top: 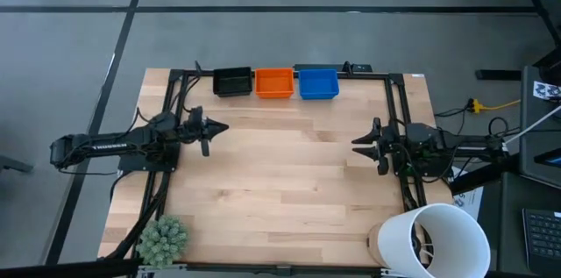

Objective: Stack baskets by color
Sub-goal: Return to Home Position

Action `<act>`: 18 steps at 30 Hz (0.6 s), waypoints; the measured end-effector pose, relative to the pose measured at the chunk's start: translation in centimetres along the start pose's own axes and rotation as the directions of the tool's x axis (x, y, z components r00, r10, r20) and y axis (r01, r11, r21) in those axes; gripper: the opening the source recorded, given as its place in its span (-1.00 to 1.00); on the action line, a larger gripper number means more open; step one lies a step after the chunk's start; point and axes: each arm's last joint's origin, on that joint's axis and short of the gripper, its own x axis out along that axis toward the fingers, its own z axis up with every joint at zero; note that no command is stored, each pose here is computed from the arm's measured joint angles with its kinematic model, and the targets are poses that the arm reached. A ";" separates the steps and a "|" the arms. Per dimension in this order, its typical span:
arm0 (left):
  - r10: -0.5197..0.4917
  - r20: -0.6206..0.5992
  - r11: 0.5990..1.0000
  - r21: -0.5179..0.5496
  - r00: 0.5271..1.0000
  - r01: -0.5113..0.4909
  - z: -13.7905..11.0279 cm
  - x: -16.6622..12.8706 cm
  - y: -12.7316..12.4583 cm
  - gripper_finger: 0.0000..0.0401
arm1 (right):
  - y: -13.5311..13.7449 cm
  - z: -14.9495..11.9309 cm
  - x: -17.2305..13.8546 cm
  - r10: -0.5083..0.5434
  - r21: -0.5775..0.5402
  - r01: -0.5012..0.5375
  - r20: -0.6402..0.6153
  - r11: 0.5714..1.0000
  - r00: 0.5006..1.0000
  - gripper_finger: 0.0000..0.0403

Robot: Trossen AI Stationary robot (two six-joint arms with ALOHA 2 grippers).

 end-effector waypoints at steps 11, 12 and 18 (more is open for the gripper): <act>0.055 -0.172 0.998 0.011 0.983 -0.054 -1.7 -0.1 0.5 -1.00 | 0.0 -0.2 -0.2 -0.003 0.031 0.003 -0.020 1.000 1.000 -0.40; 0.054 -0.170 0.999 0.011 0.984 -0.053 -1.6 -0.1 0.5 -1.00 | 0.0 -0.2 -0.2 -0.003 0.030 0.003 -0.021 1.000 1.000 -0.40; 0.054 -0.169 0.999 0.011 0.984 -0.053 -1.6 -0.1 0.5 -1.00 | 0.0 -0.2 -0.2 -0.003 0.030 0.003 -0.020 1.000 1.000 -0.40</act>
